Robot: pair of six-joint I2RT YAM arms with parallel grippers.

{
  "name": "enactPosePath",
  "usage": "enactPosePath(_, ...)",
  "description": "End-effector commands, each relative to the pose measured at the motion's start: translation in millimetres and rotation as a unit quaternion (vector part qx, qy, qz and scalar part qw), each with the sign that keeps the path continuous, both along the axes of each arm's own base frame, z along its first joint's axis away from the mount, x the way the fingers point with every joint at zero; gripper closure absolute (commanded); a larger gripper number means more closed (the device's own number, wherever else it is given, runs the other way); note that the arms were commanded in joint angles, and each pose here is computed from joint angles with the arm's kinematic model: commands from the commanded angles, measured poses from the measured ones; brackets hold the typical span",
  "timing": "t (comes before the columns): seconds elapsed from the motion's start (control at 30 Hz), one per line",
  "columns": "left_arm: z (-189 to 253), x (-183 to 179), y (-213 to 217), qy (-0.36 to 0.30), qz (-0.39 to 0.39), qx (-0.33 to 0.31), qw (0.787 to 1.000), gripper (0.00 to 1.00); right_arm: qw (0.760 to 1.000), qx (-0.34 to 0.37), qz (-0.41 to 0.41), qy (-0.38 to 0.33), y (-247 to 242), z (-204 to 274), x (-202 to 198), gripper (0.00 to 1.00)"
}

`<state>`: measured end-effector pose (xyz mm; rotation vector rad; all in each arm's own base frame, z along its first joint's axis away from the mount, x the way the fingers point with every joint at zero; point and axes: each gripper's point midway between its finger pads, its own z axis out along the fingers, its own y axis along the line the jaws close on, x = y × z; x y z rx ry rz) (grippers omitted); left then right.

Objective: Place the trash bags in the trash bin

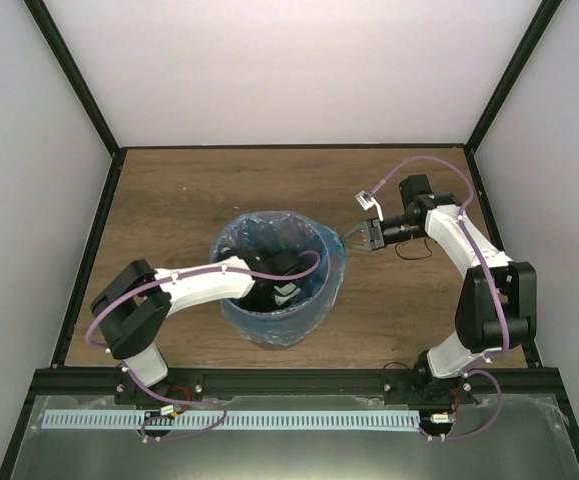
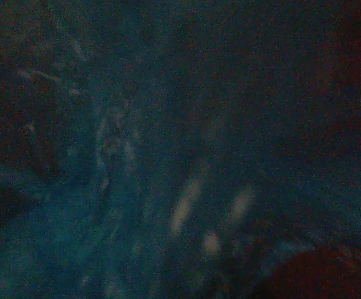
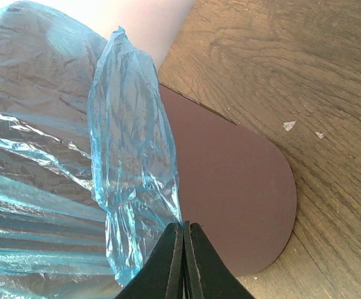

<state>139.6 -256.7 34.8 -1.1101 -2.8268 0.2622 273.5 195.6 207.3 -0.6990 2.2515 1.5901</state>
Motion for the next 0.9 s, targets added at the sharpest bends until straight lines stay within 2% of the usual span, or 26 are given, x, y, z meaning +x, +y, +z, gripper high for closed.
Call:
enactPosePath(0.0,32,7,-5,-0.032,0.0,-0.023,0.999,0.85,1.0,0.011,0.01,-0.022,2,13,-5,0.99)
enactPosePath(0.4,112,16,-11,-0.086,0.013,-0.083,0.993,0.83,0.999,0.017,0.011,-0.037,3,22,-4,0.99)
enactPosePath(0.57,116,23,-14,-0.1,0.018,-0.089,0.991,0.82,0.999,0.016,0.011,-0.04,3,24,-3,0.98)
enactPosePath(0.87,93,19,-5,-0.093,0.019,-0.068,0.993,0.82,0.998,0.024,0.016,-0.059,3,42,-5,0.93)
